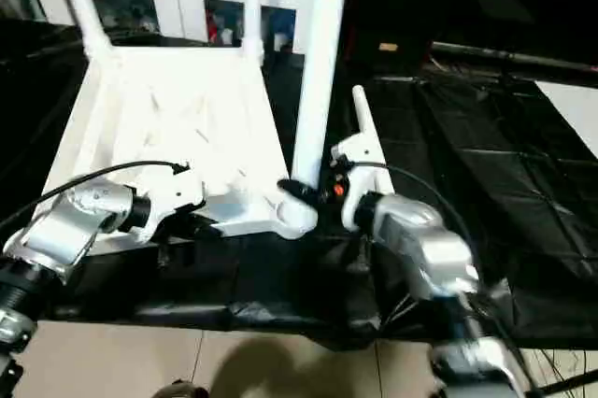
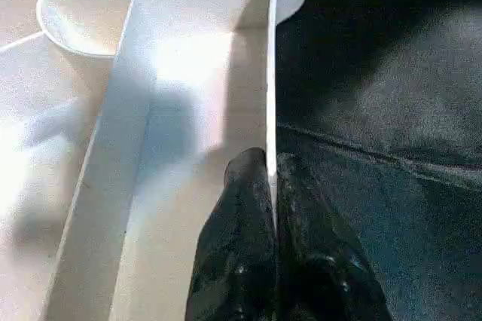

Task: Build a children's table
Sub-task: Insert table leg to table base

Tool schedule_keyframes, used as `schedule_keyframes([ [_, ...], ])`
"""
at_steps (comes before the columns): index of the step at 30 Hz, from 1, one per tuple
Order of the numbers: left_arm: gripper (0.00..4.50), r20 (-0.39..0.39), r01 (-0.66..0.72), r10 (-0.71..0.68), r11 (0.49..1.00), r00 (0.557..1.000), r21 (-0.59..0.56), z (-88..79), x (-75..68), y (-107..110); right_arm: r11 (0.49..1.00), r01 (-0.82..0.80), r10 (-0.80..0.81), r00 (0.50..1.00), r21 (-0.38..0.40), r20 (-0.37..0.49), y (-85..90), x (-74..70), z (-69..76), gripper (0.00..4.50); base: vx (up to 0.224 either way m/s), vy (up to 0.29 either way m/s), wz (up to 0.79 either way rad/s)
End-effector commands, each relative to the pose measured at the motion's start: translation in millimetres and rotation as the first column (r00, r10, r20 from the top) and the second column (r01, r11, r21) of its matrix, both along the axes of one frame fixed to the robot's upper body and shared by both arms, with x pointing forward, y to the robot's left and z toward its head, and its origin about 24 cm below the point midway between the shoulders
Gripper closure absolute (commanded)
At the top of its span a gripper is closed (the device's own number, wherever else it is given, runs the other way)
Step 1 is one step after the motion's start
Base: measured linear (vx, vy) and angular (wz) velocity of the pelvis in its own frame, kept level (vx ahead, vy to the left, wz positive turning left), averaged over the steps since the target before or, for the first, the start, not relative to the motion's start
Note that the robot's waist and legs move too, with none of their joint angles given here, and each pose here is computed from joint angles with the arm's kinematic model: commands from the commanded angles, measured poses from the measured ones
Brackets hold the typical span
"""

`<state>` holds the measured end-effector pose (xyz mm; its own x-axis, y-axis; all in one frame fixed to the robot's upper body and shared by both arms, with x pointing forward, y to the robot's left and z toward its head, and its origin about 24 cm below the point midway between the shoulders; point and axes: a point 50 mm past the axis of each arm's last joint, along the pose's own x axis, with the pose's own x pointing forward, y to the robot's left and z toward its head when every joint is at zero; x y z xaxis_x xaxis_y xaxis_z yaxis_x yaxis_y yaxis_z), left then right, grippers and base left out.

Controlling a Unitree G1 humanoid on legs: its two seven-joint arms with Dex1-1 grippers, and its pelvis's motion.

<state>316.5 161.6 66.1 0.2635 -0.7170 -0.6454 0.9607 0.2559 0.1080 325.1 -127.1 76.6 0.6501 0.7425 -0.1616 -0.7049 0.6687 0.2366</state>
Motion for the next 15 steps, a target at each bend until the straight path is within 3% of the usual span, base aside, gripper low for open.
schedule_keyframes([
  [1,4.5,0.003,-0.004,0.004,0.997,1.0,-0.078,0.3,-2.2,-4,0.999,0.037,-0.037,0.999,-0.005,0.01,-6.6,4.2,0.5,2.63,0.0,0.0,0.0],
  [8,4.5,-0.002,-0.02,0.019,0.996,1.0,-0.083,-1.5,-5.6,-1,0.999,-0.028,0.028,0.999,-0.021,-0.038,0.5,5.8,-11.1,2.63,0.0,0.0,0.0],
  [15,4.5,-0.02,-0.002,0.001,0.998,1.0,-0.059,-2.0,-7.1,1,0.999,-0.04,0.039,0.999,-0.032,-0.03,2.5,8.1,-14.6,2.63,0.0,0.0,0.0],
])
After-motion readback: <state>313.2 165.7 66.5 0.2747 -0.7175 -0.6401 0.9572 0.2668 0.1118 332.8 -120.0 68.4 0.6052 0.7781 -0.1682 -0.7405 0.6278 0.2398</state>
